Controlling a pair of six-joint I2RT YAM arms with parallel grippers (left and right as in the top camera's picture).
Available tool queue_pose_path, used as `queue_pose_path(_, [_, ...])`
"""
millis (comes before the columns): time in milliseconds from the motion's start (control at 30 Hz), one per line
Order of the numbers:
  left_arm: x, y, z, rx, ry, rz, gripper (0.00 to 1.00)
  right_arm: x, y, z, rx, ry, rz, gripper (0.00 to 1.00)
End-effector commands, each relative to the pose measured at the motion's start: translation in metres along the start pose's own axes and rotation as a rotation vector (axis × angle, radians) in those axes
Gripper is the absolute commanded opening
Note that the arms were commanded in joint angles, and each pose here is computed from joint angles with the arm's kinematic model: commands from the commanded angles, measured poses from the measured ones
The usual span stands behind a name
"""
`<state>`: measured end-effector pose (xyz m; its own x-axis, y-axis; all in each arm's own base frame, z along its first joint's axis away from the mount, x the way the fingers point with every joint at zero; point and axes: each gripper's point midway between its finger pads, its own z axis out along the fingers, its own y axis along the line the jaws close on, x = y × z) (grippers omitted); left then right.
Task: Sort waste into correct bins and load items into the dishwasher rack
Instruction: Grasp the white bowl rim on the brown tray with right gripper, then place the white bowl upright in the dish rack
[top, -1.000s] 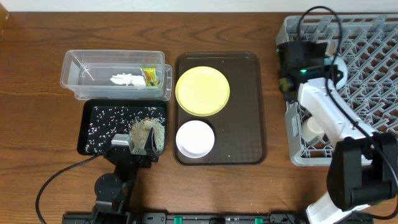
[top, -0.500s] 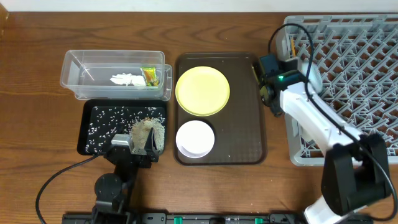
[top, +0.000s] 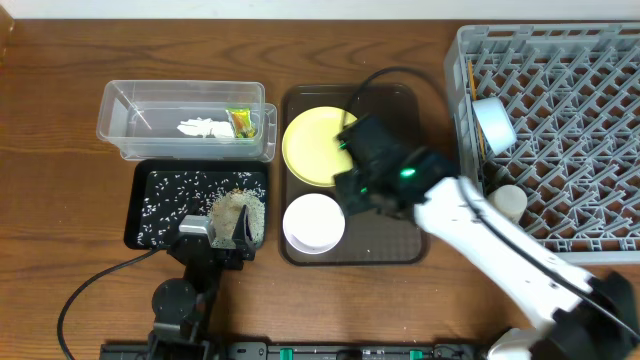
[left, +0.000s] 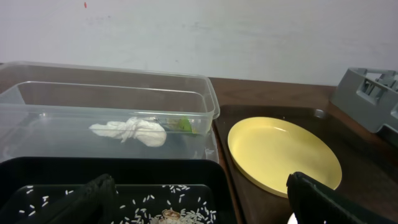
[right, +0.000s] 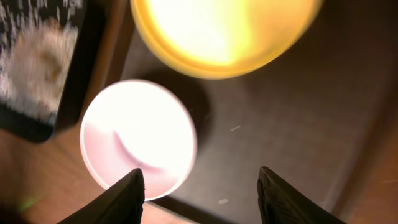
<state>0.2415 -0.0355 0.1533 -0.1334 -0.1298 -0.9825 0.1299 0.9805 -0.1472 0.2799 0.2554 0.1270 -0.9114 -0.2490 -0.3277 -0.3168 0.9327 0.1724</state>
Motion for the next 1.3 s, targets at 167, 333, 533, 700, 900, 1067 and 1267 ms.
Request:
queue_pose_path(167, [0.015,0.004,0.002,-0.013,0.034,0.005,0.90,0.045,-0.009,0.079,0.132,0.206,0.109,0.41])
queue_pose_path(333, [0.015,0.004,0.002,-0.013,0.034,0.005,0.90,0.050,-0.014,0.088,0.157,0.229,0.111,0.09])
queue_pose_path(533, [0.015,0.004,0.002,-0.013,0.034,0.005,0.90,0.029,-0.032,0.064,0.197,0.141,0.136,0.01])
queue_pose_path(700, [0.015,0.004,0.002,-0.013,0.034,0.005,0.90,-0.006,-0.090,0.002,0.399,-0.071,0.189,0.01])
queue_pose_path(900, [0.015,0.004,0.002,-0.013,0.034,0.005,0.90,-0.032,-0.206,-0.137,0.909,-0.445,0.341,0.01])
queue_pose_path(1067, [0.015,0.004,0.002,-0.013,0.034,0.005,0.90,-0.024,-0.271,-0.216,1.257,-0.545,0.425,0.01])
queue_pose_path(1267, [0.015,0.004,0.002,-0.013,0.034,0.005,0.90,-0.015,-0.333,-0.224,1.405,-0.425,0.481,0.01])
